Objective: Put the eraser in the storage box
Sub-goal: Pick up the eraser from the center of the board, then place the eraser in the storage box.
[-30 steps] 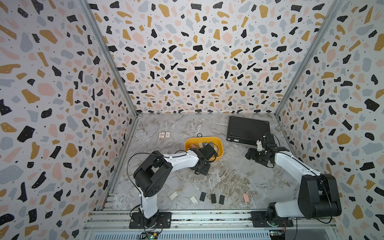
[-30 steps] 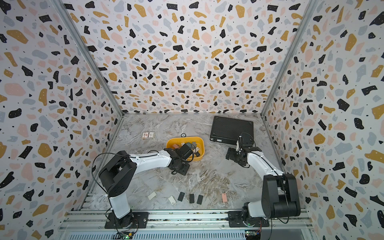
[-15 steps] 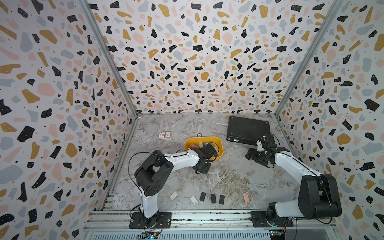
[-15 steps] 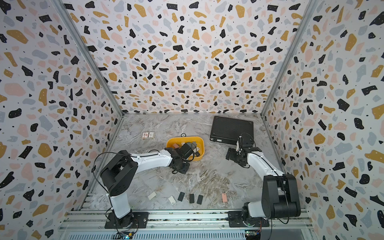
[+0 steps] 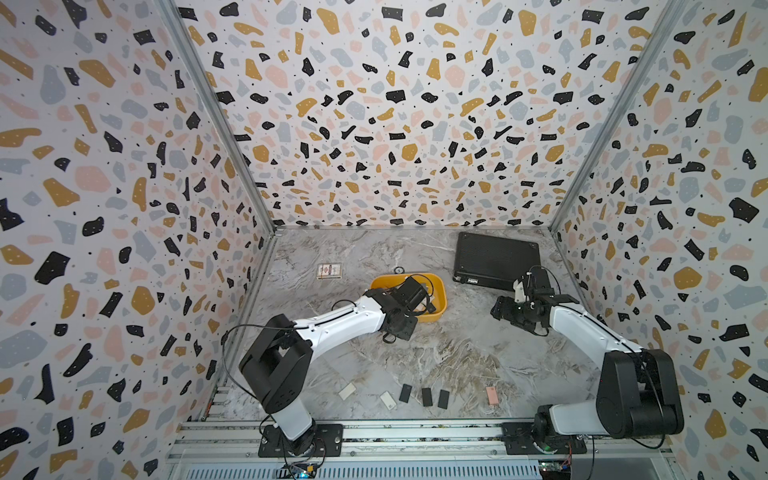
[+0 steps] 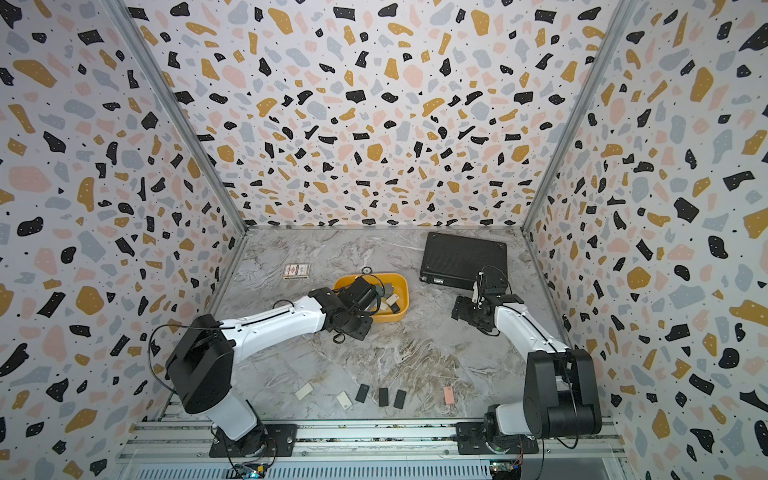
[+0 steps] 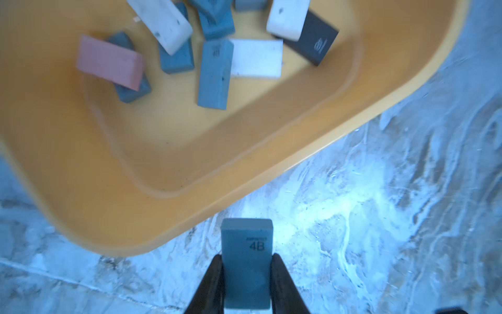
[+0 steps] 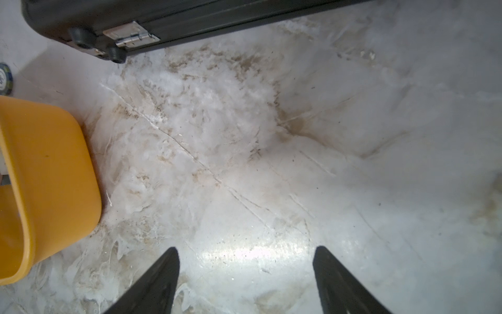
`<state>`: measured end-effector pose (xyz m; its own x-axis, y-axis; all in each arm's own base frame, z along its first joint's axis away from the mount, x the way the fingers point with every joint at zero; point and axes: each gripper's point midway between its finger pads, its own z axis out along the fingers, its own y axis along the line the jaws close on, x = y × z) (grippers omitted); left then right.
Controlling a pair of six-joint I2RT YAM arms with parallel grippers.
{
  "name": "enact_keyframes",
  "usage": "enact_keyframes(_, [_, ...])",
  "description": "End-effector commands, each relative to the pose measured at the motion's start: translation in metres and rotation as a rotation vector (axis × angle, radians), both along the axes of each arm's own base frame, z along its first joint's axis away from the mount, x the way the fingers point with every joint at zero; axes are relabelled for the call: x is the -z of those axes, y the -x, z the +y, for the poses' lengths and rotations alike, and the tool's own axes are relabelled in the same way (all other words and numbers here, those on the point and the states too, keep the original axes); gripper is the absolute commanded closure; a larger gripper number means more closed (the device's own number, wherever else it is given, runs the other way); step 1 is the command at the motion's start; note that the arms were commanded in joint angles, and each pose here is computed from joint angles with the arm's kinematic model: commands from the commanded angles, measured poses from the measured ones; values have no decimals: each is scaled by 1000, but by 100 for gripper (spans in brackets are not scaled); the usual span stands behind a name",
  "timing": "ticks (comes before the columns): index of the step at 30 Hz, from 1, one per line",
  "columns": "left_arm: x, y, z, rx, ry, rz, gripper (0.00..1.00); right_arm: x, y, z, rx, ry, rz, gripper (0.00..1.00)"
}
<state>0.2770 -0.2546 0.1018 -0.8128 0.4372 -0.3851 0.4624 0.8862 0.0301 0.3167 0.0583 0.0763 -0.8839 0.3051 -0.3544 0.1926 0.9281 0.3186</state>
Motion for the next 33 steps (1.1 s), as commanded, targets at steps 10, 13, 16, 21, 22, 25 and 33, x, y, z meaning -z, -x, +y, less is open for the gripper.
enact_keyframes(10, [-48, -82, 16, -66, 67, -100, 72, -31, -18, -5, 19, 24, -46, 20])
enact_keyframes(13, [-38, -91, 11, -48, 60, -51, 72, -41, -27, -4, 30, 17, -58, 20])
enact_keyframes(16, [-28, -96, 5, -32, 63, -20, 73, -44, -35, -6, 39, 27, -58, 20])
enact_keyframes(21, [-9, -97, 3, -29, 93, 58, 73, -32, -41, -5, 35, 32, -18, 20])
enact_keyframes(22, [-4, -97, 4, -31, 94, 70, 73, -29, -42, -5, 36, 32, -9, 20])
enact_keyframes(25, [10, -99, 5, -41, 90, 95, 73, -24, -45, -6, 35, 39, 3, 20])
enact_keyframes(33, [32, -105, 7, -52, 71, 135, 72, -19, -52, -4, 32, 37, 18, 20])
